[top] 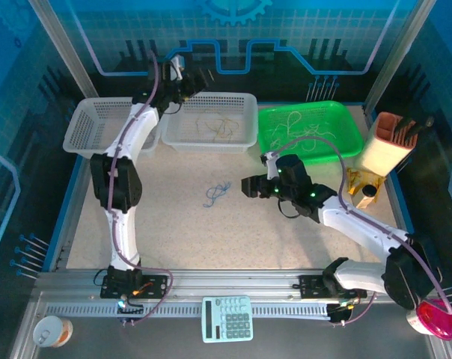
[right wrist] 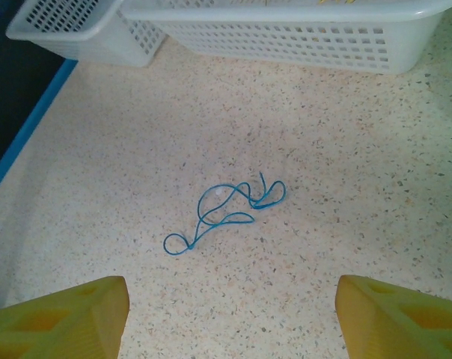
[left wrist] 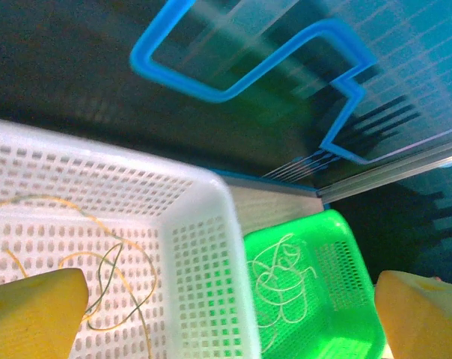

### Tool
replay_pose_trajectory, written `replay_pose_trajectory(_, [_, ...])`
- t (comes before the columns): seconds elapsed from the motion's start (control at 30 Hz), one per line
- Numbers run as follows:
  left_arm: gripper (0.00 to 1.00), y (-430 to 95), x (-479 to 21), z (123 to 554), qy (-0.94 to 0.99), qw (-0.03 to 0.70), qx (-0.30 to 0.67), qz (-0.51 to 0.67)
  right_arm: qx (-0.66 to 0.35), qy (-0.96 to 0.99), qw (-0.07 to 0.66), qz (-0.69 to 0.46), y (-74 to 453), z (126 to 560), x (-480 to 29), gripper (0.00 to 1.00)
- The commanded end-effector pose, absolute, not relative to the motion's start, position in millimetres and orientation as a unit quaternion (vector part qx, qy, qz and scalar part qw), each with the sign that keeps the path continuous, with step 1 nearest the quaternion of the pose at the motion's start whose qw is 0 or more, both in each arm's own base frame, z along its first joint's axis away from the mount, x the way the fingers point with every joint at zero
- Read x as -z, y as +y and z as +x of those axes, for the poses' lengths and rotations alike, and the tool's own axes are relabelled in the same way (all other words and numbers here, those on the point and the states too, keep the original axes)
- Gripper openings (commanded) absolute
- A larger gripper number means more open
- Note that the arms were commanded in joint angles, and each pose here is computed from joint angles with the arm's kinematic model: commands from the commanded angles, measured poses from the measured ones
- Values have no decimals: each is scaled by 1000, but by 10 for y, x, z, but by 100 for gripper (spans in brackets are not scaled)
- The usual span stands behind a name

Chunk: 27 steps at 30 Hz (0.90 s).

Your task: Untangle the cables

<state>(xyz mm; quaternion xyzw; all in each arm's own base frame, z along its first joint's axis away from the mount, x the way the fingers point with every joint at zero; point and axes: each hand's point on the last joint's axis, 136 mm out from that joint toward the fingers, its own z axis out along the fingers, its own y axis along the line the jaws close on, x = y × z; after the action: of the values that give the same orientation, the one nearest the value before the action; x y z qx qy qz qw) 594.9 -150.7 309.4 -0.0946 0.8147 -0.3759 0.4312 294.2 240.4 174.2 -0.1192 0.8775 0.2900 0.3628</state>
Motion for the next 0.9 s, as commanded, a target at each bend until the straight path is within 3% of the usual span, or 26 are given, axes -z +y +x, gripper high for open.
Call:
replay_pose_trajectory(0.0, [99,-1451,-3940,5593,783,494,373,-57,-267,886,355,-135,2485,2966,-1691,74])
replay_pose_trajectory(0.27, [99,-1419,-4047,4825,772,489,401,-62,-236,914,301,-130,2679,3077,-1341,72])
replay_pose_trajectory(0.63, [99,-1194,-2954,3674,788,435,409,-148,-235,941,230,-81,2961,3295,-803,68])
replay_pose_trajectory(0.87, [99,-1103,-2522,3346,798,408,402,-188,-233,947,214,-53,3099,3464,-637,61])
